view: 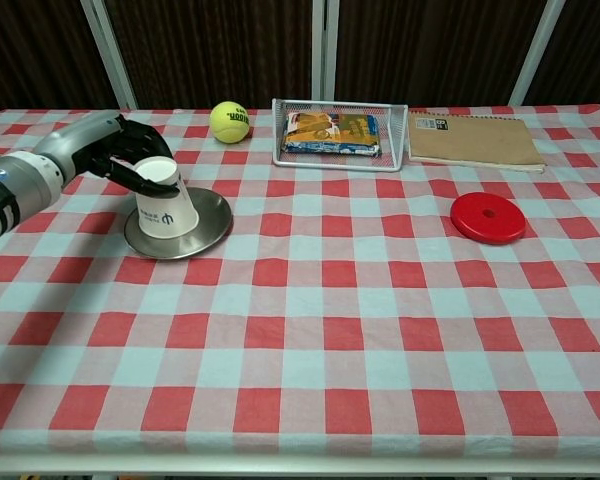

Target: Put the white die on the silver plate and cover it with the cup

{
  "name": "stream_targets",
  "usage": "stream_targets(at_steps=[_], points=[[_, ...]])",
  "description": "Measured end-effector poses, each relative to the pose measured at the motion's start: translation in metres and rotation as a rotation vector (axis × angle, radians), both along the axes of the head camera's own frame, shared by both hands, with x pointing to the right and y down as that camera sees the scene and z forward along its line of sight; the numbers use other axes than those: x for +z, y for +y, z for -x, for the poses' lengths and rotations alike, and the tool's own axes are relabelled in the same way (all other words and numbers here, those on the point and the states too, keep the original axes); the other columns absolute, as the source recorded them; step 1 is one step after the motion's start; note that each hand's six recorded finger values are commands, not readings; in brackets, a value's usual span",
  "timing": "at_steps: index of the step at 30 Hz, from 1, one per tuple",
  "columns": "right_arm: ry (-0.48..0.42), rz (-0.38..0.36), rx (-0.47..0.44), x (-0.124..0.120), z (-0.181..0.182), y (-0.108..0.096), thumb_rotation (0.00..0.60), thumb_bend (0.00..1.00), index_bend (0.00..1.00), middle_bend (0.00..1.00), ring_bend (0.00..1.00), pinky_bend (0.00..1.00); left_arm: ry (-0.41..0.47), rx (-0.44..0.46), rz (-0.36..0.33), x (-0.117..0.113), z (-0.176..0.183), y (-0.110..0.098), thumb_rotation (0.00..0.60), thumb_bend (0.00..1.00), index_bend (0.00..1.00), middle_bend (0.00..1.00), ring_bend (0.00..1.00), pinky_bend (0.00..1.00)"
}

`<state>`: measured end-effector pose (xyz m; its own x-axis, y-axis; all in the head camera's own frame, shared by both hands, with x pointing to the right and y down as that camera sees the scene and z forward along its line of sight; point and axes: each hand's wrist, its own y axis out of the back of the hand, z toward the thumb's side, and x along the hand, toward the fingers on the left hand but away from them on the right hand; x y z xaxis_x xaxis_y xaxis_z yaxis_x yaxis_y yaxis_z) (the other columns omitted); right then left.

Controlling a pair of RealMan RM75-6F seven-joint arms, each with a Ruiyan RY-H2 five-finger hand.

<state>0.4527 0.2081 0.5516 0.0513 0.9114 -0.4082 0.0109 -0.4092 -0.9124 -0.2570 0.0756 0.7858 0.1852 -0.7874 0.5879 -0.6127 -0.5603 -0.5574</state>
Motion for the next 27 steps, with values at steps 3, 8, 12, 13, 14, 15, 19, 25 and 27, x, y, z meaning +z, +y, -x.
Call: stream_targets(at_steps=[3, 8, 12, 13, 14, 15, 19, 25, 27], points=[[0.0, 0.006, -0.003, 0.001, 0.0, 0.001, 0.6, 0.33, 0.0, 0.11, 0.0, 0.0, 0.007, -0.005, 0.006, 0.001, 0.0, 0.003, 0.6, 0.14, 0.51, 0.49, 0.32, 0.22], [0.0, 0.013, -0.003, 0.003, 0.0, 0.001, 0.6, 0.33, 0.0, 0.11, 0.0, 0.0, 0.054, 0.051, -0.005, -0.009, -0.016, 0.019, 0.6, 0.14, 0.51, 0.49, 0.31, 0.22], [0.002, 0.011, 0.001, 0.002, -0.001, 0.0, 0.6, 0.33, 0.0, 0.11, 0.0, 0.0, 0.075, 0.095, -0.011, -0.016, -0.025, 0.03, 0.6, 0.14, 0.51, 0.48, 0.3, 0.22], [0.003, 0.009, 0.002, 0.002, -0.001, -0.001, 0.6, 0.33, 0.0, 0.11, 0.0, 0.0, 0.073, 0.096, -0.009, -0.015, -0.025, 0.03, 0.6, 0.14, 0.51, 0.48, 0.3, 0.22], [0.004, 0.008, 0.004, 0.002, -0.001, -0.001, 0.6, 0.33, 0.0, 0.11, 0.0, 0.0, 0.07, 0.093, -0.006, -0.014, -0.025, 0.029, 0.6, 0.14, 0.51, 0.48, 0.3, 0.22], [0.004, 0.008, 0.006, 0.002, -0.001, -0.001, 0.6, 0.33, 0.0, 0.11, 0.0, 0.0, 0.064, 0.086, -0.007, -0.013, -0.023, 0.027, 0.6, 0.14, 0.51, 0.48, 0.3, 0.22], [0.004, 0.007, 0.006, 0.001, -0.001, -0.002, 0.6, 0.33, 0.0, 0.11, 0.0, 0.0, 0.031, 0.048, -0.021, -0.01, -0.013, 0.014, 0.6, 0.14, 0.51, 0.48, 0.3, 0.22], [-0.001, 0.016, -0.001, 0.004, 0.0, -0.001, 0.6, 0.33, 0.0, 0.11, 0.0, 0.0, 0.03, 0.018, -0.022, -0.01, -0.007, 0.01, 0.6, 0.14, 0.51, 0.48, 0.3, 0.22], [-0.001, 0.019, 0.0, 0.005, -0.001, -0.001, 0.6, 0.33, 0.0, 0.11, 0.0, 0.0, 0.047, 0.037, -0.018, -0.013, -0.012, 0.015, 0.6, 0.14, 0.51, 0.48, 0.3, 0.22]])
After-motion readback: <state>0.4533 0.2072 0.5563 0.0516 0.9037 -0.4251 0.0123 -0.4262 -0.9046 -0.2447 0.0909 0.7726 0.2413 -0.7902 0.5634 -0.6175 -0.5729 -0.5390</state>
